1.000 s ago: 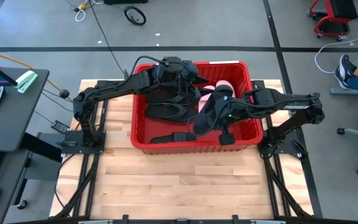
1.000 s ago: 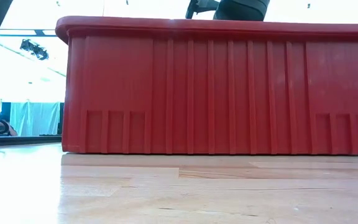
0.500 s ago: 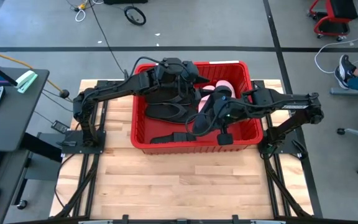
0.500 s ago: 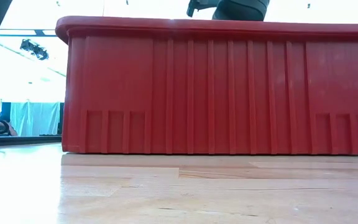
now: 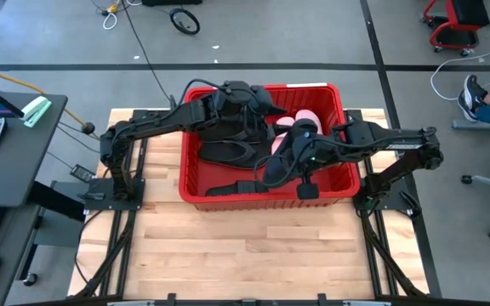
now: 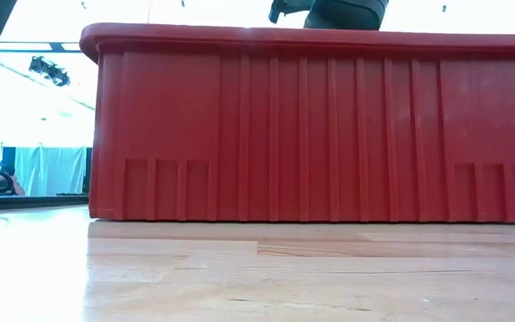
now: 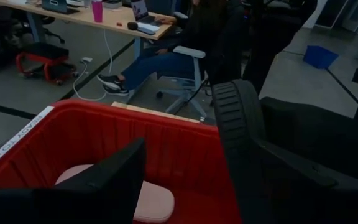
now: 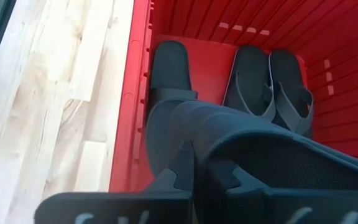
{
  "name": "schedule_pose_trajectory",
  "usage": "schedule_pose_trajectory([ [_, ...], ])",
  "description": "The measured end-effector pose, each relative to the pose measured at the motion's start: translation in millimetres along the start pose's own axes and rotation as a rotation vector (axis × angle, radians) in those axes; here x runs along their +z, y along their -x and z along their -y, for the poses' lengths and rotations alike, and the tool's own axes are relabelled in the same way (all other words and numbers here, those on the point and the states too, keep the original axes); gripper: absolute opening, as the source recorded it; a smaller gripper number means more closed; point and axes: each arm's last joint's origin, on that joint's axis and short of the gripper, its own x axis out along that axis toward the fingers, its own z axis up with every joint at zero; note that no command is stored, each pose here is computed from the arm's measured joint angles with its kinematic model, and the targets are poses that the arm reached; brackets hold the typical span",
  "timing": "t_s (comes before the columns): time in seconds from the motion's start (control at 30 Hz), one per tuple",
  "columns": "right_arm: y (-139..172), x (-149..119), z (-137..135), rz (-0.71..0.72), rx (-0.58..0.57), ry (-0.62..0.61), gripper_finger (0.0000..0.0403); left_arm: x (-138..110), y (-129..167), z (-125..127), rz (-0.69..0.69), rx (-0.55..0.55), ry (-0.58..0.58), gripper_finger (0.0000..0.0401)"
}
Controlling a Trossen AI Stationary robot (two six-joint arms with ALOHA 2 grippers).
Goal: Pick and place slides into bin
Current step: Put the other black pair slides into the bin
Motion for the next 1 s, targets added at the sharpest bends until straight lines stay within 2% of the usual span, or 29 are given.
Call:
schedule_pose_trajectory([
  [0.17,0.0,-0.8,0.5,-0.009,-0.013,0.001,0.0009,-3.0,0.1,1.1,-0.031,-0.002,0.002,0.0291],
  [0.43,5.5,-3.5,4.3,-0.01,-0.112,-0.035,0.0009,-9.8,1.9,2.9,-0.105,-0.006,0.007,0.0291],
  [0.67,8.2,1.5,4.2,0.055,-0.099,-0.049,0.0009,-8.4,2.1,8.2,-0.088,-0.021,-0.002,0.0291],
  [0.87,9.9,12.8,2.6,0.175,-0.027,-0.031,0.0009,-0.3,2.2,10.2,-0.008,-0.055,-0.031,0.0291],
  [1.0,10.0,13.4,2.4,0.182,-0.023,-0.032,0.0009,0.2,2.2,10.5,-0.003,-0.062,-0.033,0.0285],
])
